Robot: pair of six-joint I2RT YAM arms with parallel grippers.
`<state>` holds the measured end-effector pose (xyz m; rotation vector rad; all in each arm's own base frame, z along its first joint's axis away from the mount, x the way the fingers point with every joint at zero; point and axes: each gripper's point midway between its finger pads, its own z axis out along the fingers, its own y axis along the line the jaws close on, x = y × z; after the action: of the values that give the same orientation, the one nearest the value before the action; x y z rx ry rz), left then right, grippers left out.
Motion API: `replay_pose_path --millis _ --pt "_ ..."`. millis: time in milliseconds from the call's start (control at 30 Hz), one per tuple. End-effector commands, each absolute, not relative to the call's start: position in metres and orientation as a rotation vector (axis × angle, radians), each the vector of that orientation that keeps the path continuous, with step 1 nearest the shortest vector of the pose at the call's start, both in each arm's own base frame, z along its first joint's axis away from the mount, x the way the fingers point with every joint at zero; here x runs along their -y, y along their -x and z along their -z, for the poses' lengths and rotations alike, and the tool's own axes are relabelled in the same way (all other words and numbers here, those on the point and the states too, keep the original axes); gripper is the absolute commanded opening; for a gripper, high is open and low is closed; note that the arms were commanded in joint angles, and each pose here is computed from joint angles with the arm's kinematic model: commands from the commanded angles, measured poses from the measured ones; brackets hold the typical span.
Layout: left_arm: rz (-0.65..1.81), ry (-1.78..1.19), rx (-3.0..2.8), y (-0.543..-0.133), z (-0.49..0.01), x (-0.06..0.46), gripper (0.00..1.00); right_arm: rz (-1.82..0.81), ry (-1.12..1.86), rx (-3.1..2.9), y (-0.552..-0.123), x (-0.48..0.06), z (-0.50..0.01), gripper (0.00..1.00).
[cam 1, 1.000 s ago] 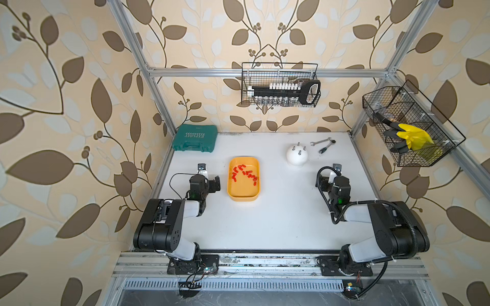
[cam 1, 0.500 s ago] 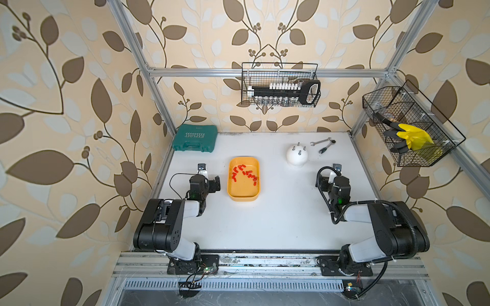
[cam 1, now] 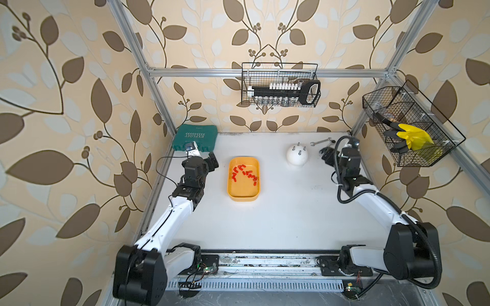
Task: Cover the protruding screws with screw protection sleeves
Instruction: Move the plastic shell to the center of the board.
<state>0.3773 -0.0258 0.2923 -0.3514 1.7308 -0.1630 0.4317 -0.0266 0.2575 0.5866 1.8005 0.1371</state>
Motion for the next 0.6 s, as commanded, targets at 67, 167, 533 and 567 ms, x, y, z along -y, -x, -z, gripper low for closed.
replay_pose_path --millis 67,167,533,567 --pt "0.399 0.272 -2.023 -0.366 -0.267 0.091 0.83 -0.426 -0.136 -2.059 -0.431 -0.116 -0.250 0.77" --pt "0.446 0.270 -2.173 -0.357 -0.229 0.102 0.77 -0.595 0.117 -2.104 -0.428 -0.191 -0.250 0.69" --pt "0.358 0.294 -2.428 -0.343 -0.144 0.099 0.61 -0.277 0.268 -2.387 -0.470 -0.241 -0.210 0.45" --pt "0.363 0.291 -2.439 -0.345 -0.141 0.101 0.61 -0.309 0.238 -2.381 -0.480 -0.232 -0.211 0.46"
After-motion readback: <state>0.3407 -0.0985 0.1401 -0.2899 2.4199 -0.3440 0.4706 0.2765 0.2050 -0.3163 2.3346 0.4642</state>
